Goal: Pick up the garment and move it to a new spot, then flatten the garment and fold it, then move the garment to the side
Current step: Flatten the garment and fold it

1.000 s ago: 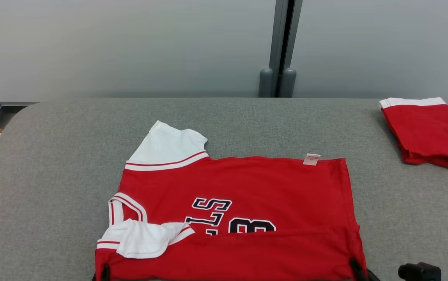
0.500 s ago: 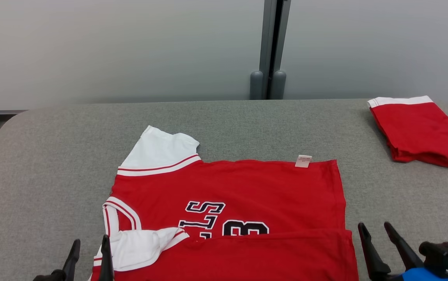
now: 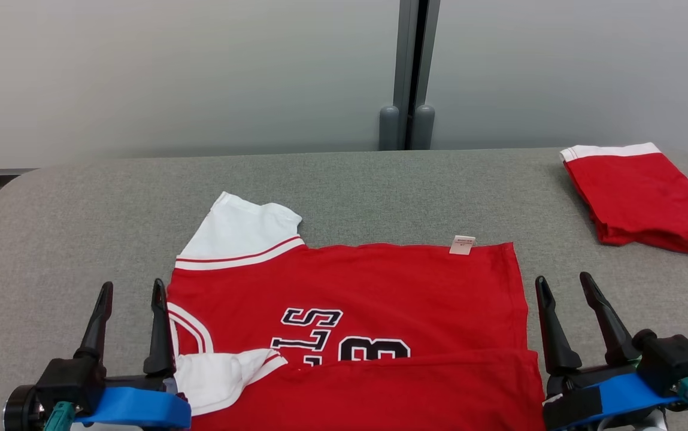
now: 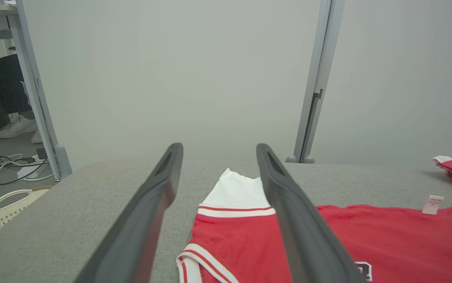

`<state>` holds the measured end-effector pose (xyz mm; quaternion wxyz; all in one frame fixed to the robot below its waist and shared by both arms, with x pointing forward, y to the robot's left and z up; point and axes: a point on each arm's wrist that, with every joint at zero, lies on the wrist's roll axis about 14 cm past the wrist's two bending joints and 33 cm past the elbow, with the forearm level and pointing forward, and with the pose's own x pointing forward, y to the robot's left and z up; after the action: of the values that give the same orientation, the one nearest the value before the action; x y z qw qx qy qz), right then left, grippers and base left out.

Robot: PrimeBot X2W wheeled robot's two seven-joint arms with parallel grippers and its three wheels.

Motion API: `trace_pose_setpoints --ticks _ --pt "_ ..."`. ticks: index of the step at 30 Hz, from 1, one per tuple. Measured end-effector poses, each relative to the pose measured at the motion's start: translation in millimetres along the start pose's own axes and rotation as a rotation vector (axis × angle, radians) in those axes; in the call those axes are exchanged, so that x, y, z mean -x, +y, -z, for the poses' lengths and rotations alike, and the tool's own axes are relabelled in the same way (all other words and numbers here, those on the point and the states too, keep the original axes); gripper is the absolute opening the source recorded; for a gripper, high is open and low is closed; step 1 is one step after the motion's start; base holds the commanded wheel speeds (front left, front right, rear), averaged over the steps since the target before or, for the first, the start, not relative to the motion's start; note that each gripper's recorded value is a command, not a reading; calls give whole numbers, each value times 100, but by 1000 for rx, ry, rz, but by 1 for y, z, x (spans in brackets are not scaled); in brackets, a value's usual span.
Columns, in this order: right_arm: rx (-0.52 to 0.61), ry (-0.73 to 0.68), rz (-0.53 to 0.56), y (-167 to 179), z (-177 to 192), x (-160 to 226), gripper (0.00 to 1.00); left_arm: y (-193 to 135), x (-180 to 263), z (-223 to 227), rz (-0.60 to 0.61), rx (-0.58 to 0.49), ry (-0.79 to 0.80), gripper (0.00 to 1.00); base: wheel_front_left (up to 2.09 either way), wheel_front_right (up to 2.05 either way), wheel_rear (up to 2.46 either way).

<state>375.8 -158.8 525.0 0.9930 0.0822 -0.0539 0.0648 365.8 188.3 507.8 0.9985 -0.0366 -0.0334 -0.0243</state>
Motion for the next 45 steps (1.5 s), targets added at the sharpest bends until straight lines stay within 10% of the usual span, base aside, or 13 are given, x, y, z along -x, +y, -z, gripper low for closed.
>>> trace_pose_setpoints --ticks 35,45 --pt "9 68 30 -7 17 9 100 4 -1 23 -3 -14 65 100 0 0 0" --pt "122 124 24 -15 14 -42 100 6 -71 -7 100 -78 4 100 0 0 0"
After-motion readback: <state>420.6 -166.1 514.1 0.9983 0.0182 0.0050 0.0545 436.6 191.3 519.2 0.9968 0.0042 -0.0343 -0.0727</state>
